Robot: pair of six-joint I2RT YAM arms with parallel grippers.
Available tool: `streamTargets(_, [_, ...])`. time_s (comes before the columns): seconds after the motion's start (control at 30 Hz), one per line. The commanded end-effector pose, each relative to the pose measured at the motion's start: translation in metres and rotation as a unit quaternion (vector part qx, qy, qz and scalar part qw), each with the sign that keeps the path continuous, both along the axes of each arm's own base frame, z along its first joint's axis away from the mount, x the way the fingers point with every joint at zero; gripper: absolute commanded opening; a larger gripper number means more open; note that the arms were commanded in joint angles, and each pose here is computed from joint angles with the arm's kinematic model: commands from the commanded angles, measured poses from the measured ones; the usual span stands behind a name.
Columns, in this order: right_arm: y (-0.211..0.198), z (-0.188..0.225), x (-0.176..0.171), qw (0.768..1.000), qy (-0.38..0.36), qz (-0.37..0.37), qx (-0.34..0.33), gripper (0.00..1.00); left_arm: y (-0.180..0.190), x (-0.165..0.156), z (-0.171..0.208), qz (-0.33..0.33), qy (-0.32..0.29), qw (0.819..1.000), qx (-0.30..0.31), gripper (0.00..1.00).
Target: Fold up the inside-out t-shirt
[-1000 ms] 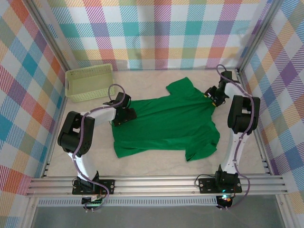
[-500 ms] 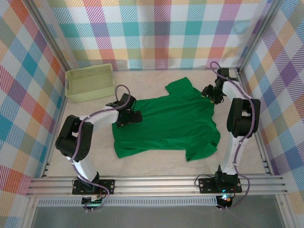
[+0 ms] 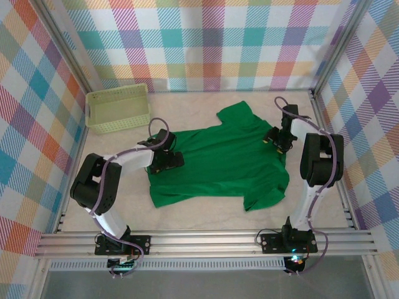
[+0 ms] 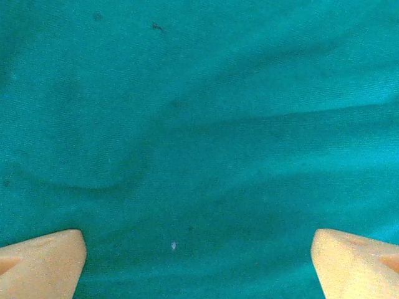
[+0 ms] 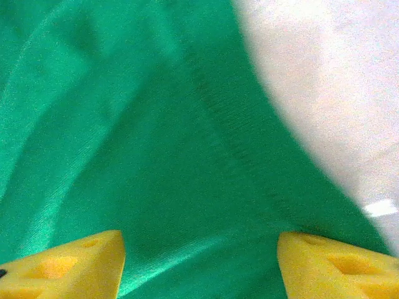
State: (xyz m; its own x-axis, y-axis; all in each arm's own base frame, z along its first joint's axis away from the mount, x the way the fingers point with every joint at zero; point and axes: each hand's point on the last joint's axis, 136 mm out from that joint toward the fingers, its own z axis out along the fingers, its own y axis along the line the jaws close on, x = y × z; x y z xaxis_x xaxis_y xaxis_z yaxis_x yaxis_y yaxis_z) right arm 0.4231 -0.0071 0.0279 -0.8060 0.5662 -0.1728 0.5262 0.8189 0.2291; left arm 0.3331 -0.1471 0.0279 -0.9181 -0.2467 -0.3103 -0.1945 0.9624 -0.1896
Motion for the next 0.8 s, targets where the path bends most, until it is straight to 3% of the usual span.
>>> streamTargets(0.0, [-0.042,0.002,-0.009,0.995,0.021,-0.039,-0.085,0.68,0.002,-0.020,-0.012,0.003,0.025,1.000,-0.007,0.94])
streamTargets(0.17, [-0.037,0.022,-0.008,0.996,-0.016,-0.030,-0.084,0.67,-0.022,-0.024,0.010,-0.023,0.011,0.999,-0.033,0.94])
streamTargets(0.23, [-0.012,0.043,0.006,0.993,-0.048,0.028,-0.100,0.67,-0.029,-0.012,0.041,-0.022,-0.023,0.998,-0.053,0.95])
streamTargets(0.33, [0.024,0.071,0.025,0.981,-0.063,0.105,-0.153,0.69,-0.014,0.014,0.078,-0.002,-0.072,0.997,-0.026,0.99])
streamTargets(0.4, [0.052,0.077,0.041,0.978,-0.087,0.143,-0.127,0.70,-0.002,0.032,0.086,0.017,-0.075,0.997,-0.005,0.99])
streamTargets(0.57, [0.104,0.061,0.076,0.975,-0.096,0.199,-0.019,0.69,0.012,0.072,0.078,0.049,-0.064,0.997,0.019,0.98])
streamTargets(0.77, [0.108,0.018,0.093,0.982,-0.039,0.184,0.008,0.68,0.003,0.094,0.045,0.047,-0.030,0.998,0.014,0.96])
